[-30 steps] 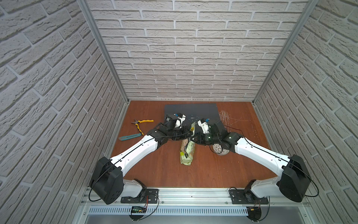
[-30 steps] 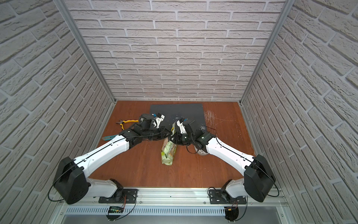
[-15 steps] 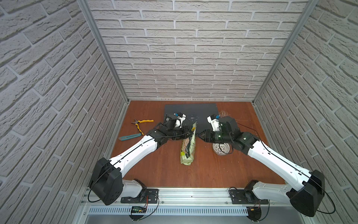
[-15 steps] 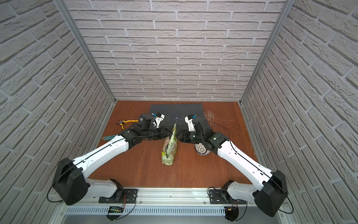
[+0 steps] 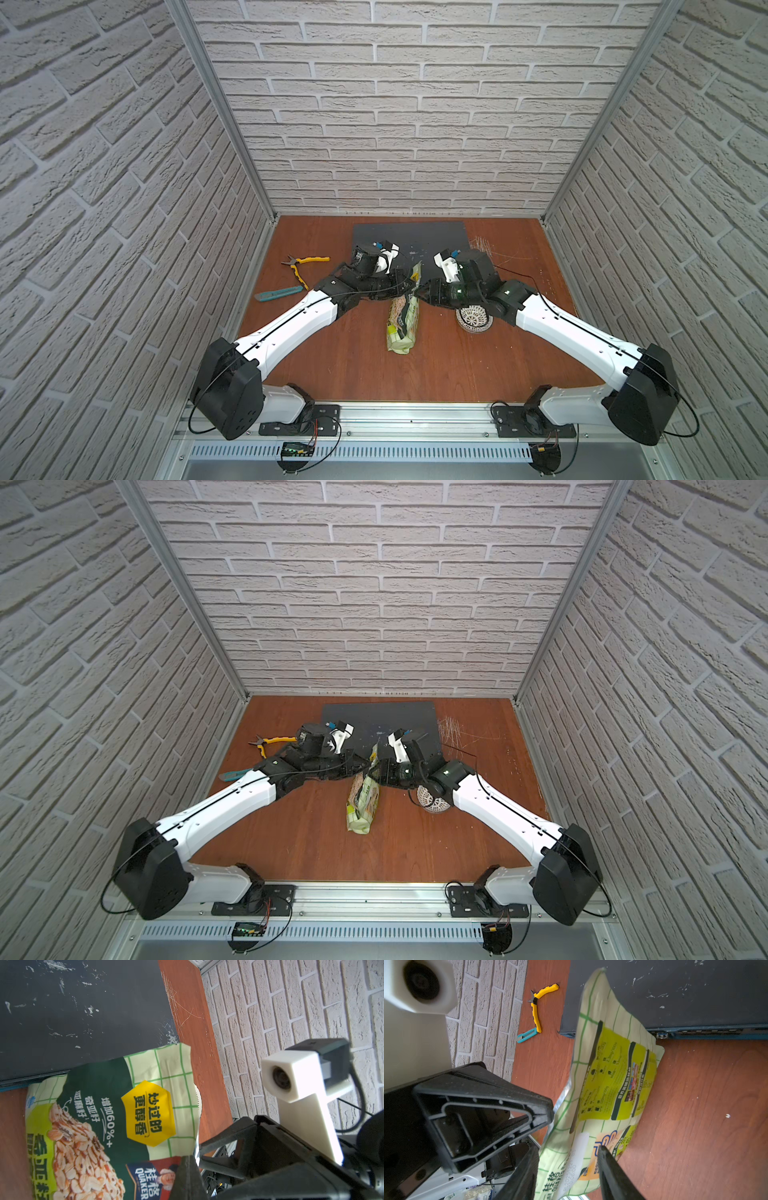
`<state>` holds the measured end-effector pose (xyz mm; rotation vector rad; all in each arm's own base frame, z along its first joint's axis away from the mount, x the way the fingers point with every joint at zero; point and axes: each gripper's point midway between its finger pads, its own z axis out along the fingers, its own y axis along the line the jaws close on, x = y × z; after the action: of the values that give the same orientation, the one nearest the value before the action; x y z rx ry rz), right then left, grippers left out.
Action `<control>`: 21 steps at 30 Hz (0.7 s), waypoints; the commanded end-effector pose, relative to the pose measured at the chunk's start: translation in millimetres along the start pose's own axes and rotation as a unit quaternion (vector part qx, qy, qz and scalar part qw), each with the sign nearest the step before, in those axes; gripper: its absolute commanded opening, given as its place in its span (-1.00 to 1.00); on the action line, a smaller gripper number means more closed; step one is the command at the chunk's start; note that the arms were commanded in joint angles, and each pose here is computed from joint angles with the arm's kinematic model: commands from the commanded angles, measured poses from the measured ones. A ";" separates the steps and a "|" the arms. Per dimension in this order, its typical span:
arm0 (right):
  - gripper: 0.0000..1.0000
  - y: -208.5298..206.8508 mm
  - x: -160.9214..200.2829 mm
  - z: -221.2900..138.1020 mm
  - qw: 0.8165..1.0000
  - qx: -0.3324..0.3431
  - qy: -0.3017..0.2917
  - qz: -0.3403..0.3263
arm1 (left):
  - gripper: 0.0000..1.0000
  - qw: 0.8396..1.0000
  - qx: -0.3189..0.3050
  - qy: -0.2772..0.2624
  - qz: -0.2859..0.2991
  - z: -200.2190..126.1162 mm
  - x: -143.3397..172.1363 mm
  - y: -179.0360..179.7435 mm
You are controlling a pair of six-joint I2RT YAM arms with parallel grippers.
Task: Pour the oats into the breakfast bowl
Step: Open the oats bag at the center of the board.
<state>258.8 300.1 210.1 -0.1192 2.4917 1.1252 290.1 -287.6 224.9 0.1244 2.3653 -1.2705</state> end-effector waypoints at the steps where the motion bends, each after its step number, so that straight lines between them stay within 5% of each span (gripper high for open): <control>1: 0.02 17.4 -8.3 2.2 0.999 -0.028 -0.012 -0.009 | -1.00 0.999 0.029 -0.012 0.018 -3.7 -7.6 -20.2; 14: -0.25 0.5 -5.3 -1.7 1.000 0.015 -0.018 -0.012 | -1.00 1.000 0.016 -0.019 0.019 -4.9 -8.7 -15.3; 21: -0.61 -8.6 -3.2 -5.3 0.999 0.039 -0.020 -0.018 | -1.00 1.000 0.012 -0.020 0.017 -4.9 -8.4 -13.4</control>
<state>262.6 295.1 198.6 -0.1035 2.5131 1.0392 290.5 -288.1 224.8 0.1233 2.3629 -1.2623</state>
